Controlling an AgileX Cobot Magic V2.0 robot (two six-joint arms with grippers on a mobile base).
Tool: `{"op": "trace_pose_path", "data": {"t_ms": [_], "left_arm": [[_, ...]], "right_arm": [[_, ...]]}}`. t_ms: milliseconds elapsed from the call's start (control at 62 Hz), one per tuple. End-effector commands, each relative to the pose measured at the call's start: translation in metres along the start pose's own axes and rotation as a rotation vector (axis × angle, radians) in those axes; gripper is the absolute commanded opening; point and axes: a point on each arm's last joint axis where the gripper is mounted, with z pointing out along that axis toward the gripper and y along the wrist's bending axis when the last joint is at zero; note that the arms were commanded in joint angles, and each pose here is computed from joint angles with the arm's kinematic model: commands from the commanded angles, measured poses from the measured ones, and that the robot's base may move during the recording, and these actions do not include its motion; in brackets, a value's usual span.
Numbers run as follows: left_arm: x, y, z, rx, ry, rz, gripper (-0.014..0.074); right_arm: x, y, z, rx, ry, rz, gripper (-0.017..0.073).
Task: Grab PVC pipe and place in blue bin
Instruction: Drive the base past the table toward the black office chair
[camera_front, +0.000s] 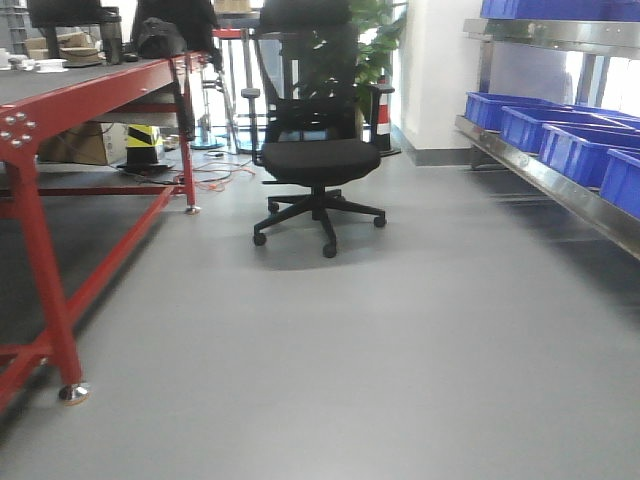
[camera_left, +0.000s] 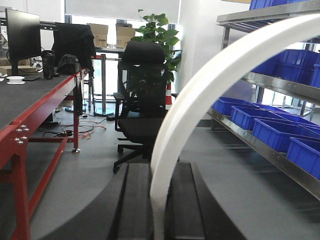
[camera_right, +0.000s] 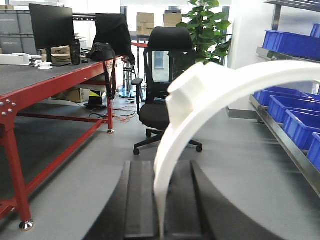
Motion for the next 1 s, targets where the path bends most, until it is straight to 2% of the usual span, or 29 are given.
{"op": "trace_pose_path", "data": {"t_ms": [0,984], "left_arm": [[-0.0036,-0.0006,-0.0015,0.007,-0.036,-0.011,-0.0111],[-0.0036,-0.0006,-0.0015,0.007,-0.036,-0.011,-0.0111]], "right_arm": [[-0.0011,0.0002,-0.0005,-0.004,-0.015,-0.014,-0.0162],[-0.0011,0.0002,-0.0005,-0.004,-0.015,-0.014,-0.0162]]}}
